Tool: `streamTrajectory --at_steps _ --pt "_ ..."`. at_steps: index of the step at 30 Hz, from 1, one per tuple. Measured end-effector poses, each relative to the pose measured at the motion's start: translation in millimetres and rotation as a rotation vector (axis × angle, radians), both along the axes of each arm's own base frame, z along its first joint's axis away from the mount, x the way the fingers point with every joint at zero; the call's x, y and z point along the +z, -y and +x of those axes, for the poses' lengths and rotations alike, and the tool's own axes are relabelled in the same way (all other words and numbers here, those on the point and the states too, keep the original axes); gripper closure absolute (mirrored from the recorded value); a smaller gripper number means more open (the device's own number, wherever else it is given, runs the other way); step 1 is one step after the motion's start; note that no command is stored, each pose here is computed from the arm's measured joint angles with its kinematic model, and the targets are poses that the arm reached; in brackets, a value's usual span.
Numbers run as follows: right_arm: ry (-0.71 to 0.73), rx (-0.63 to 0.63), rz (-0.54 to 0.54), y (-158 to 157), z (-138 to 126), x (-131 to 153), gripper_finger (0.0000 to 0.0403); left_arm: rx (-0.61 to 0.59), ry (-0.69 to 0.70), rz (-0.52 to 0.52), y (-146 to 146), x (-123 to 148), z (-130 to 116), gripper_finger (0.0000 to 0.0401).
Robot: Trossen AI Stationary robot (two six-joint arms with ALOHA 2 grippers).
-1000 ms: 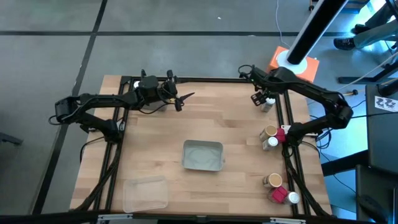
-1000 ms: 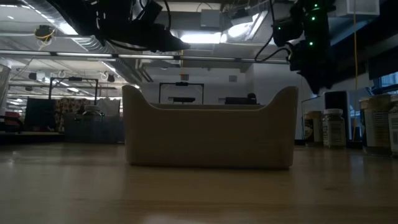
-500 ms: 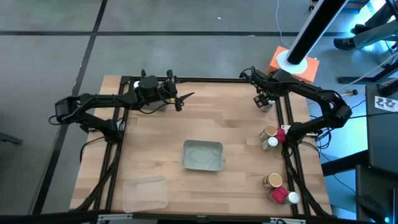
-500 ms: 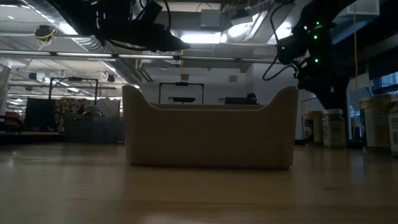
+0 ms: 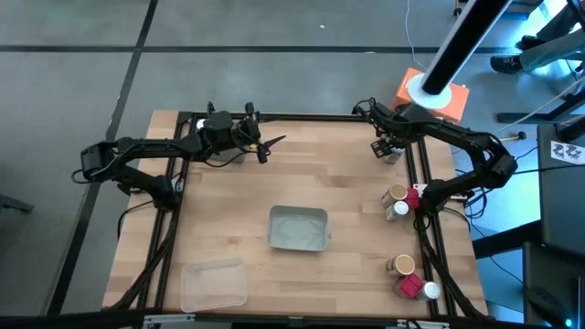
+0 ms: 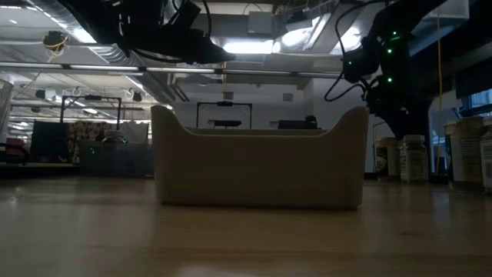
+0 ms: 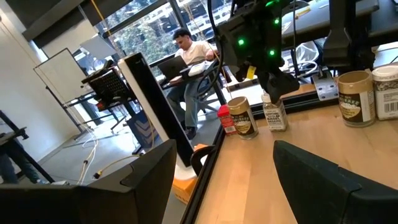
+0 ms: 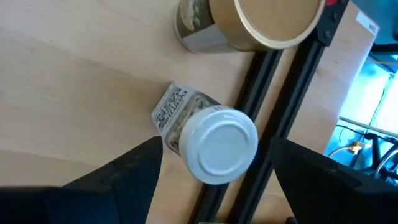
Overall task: Sort spices by type
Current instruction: Put the top white seasoning bottle into the black bin
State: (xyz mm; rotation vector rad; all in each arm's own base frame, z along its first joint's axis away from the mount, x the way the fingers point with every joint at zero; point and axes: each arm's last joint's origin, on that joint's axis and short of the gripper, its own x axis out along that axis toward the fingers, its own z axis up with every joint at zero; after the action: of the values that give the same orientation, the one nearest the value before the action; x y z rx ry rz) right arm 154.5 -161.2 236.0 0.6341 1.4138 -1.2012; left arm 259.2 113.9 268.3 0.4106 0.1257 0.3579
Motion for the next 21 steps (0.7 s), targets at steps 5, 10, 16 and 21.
streamTrajectory --at_steps 5,10,16,21 --pt "-0.017 -0.029 0.024 -3 -5 -14 0.0107 0.0 0.0 0.0 0 0 0 0.0143" --pt "0.004 -0.013 0.017 -3 -5 -26 0.0107 0.0 0.003 0.001 0 0 0 0.0143" --pt "0.043 0.006 -0.004 -1 -2 -29 0.0107 0.0 0.007 0.003 0 1 0 0.0143" --pt "0.05 0.007 -0.011 0 -1 -29 0.0107 0.0 0.006 0.003 0 1 0 0.0143"
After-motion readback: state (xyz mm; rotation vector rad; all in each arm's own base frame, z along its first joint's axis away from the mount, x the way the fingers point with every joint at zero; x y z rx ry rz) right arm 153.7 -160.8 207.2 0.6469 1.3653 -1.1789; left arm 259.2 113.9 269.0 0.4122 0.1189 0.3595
